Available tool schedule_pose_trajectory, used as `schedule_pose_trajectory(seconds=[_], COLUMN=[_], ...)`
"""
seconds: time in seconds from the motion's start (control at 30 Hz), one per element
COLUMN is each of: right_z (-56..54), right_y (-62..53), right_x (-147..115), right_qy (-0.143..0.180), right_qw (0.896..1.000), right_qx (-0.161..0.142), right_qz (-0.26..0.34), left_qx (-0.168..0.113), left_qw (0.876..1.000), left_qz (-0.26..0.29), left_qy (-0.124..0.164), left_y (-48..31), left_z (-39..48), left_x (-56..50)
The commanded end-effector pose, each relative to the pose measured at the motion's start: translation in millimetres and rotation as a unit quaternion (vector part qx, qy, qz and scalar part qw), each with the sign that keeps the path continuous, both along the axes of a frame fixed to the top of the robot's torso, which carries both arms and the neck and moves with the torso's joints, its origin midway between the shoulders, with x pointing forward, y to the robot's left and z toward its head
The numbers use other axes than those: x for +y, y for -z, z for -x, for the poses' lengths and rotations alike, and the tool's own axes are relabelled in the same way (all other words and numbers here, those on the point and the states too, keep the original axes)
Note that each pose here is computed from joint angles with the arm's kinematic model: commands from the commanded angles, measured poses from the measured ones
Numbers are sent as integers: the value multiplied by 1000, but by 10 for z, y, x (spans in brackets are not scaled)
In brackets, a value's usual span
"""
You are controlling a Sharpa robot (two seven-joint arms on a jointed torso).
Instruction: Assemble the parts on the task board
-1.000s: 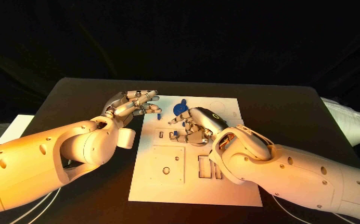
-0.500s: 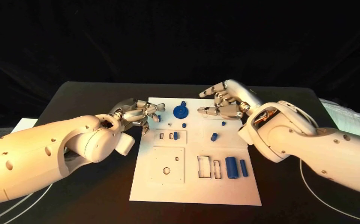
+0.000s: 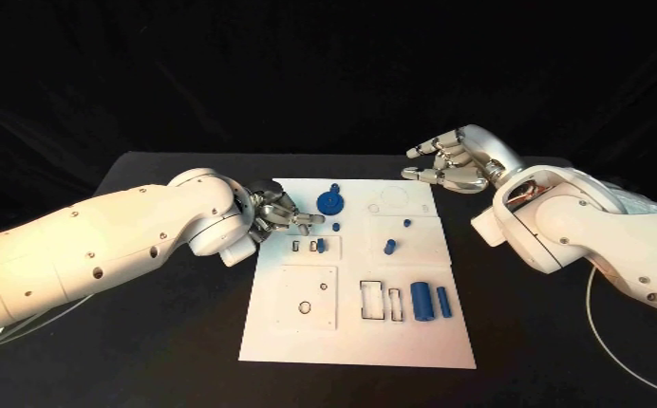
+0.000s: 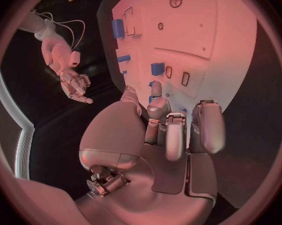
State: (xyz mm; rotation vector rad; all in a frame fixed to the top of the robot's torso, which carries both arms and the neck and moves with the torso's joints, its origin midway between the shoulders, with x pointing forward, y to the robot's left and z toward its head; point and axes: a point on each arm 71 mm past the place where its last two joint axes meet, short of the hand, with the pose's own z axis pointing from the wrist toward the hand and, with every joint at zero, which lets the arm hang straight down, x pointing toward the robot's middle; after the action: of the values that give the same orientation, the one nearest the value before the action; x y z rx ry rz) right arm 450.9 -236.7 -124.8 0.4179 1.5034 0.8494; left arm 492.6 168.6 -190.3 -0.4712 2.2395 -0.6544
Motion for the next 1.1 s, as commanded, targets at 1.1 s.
schedule_pose_trajectory(seconds=[1.1], right_z=[-58], right_y=[98], right_x=[-34], right_qy=[14], right_qw=[998], right_qx=[53], right_qz=[8], left_qx=[28], left_qw=[985], left_qz=[-148], left_qy=[88], left_y=[78], left_z=[-157], left_x=[-408])
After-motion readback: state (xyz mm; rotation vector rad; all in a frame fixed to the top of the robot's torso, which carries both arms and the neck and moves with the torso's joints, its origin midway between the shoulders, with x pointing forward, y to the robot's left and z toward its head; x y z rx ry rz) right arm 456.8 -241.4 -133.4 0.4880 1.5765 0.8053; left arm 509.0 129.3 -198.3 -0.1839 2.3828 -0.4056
